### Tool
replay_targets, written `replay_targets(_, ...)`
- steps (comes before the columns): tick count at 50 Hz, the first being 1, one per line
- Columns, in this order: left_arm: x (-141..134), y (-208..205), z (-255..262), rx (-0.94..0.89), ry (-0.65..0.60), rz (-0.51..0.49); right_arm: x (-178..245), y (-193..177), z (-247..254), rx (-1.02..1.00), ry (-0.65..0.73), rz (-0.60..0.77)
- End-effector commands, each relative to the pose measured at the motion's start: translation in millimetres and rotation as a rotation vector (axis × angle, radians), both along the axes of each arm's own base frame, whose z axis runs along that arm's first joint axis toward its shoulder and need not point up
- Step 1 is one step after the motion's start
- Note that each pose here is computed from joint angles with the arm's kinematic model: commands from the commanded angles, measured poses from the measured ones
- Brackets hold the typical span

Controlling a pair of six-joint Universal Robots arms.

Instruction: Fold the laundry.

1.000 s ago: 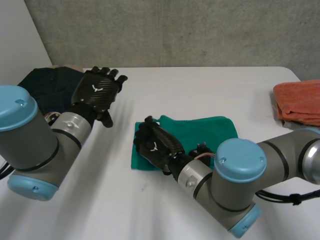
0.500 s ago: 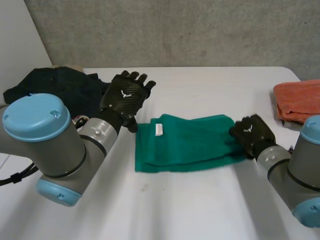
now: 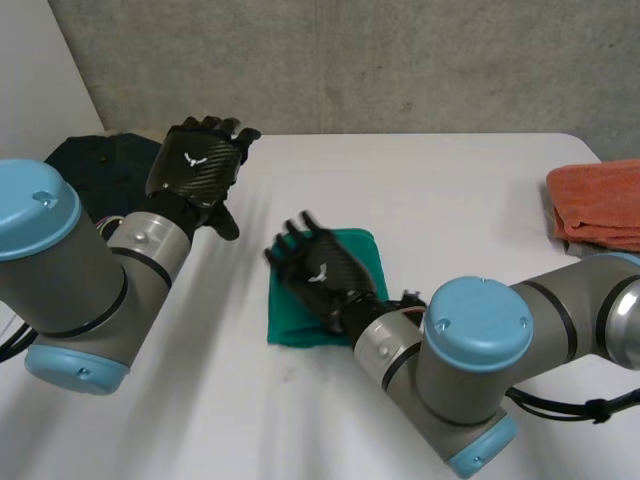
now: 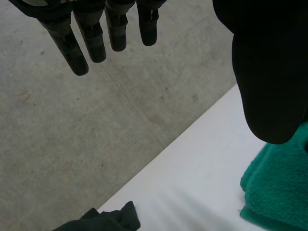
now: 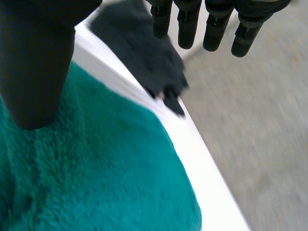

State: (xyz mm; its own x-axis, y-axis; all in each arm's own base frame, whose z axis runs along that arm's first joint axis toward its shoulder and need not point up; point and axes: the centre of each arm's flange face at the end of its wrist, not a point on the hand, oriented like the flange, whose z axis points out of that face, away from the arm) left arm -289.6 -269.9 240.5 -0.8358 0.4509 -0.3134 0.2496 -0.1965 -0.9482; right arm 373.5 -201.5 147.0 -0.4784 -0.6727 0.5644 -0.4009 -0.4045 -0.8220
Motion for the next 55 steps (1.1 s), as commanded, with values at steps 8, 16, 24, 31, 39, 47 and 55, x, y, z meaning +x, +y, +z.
replay_targets(8, -65, 27, -40, 0.216, -0.03, -0.135, -43, -64, 32, 0.632, -0.261, -0.259)
replay_targets(16, -59, 15, -97, 0.436, -0.165, 0.012, -40, -79, -3, 0.807, -0.119, -0.344)
replay_targets(24, -44, 9, -94, 0.47, -0.198, 0.063, -49, -88, 14, 0.56, -0.027, -0.454)
replay_targets(31, -44, 11, -35, 0.362, -0.093, -0.017, -54, -79, 50, 0.326, 0.012, -0.415)
replay_targets(39, -41, 5, 39, 0.174, 0.053, -0.27, -28, -2, 30, 0.28, 0.044, -0.238)
replay_targets(47, -53, 25, 48, 0.214, 0.089, -0.598, -23, 10, -8, 0.286, 0.042, -0.205)
replay_targets(55, -56, 38, 44, 0.27, 0.088, -0.726, -14, -3, -37, 0.26, 0.034, -0.196)
